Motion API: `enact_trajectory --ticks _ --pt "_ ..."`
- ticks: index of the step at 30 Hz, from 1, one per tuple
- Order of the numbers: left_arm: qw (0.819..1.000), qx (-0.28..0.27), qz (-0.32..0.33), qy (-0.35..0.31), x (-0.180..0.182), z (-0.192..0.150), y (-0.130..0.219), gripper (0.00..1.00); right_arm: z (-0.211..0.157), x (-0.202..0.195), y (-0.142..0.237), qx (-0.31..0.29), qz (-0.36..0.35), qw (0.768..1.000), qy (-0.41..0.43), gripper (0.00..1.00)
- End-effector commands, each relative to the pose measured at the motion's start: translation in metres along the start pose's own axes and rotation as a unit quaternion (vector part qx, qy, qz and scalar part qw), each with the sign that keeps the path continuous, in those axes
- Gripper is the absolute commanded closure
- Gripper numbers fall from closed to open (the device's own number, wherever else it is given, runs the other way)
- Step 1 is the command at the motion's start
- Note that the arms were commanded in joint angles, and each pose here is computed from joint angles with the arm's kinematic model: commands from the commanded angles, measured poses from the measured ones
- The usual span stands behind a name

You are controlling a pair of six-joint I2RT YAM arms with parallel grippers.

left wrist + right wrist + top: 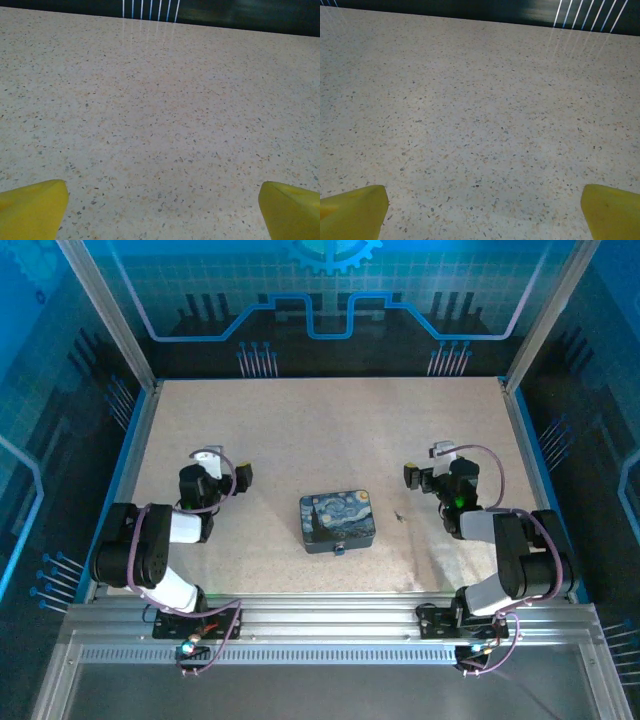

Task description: Unlock the padlock with the key

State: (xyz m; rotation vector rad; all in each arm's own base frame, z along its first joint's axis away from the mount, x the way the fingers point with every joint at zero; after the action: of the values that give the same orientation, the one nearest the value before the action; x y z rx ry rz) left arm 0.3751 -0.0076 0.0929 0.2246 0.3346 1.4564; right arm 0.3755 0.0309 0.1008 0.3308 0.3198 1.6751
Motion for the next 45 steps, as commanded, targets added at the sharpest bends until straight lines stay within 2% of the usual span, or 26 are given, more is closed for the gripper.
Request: enact_trajectory --ticks 1,35,45 --pt "1.000 -0.012 0.003 -0.012 -0.001 0.010 0.000 0.01 0.002 -0.001 -0.003 -0.001 -0.003 1.000 0.006 0.00" --pt "1.000 -0.012 0.015 -0.008 0.003 0.009 0.000 0.01 0.002 0.000 -0.003 -0.001 -0.002 1.000 0.006 0.00" --pt "0.999 -0.038 0.028 -0.005 0.005 0.022 0.015 0.01 0.017 0.000 0.008 -0.001 -0.002 1.000 0.002 0.00"
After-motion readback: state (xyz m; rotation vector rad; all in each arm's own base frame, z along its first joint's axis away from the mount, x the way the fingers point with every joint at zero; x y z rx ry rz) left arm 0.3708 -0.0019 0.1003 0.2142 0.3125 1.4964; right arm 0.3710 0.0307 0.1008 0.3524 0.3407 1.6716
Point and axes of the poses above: each hand's point on the last joint's axis, 136 mm out from that joint toward the fingers, its own y axis back along the fingers, its own x axis along the line the jaws close on, z = x × y, the point moved 2 cm from there along y, back along the fingers, and after that the axes turned 4 degrees about -y, right-handed, at the moved point
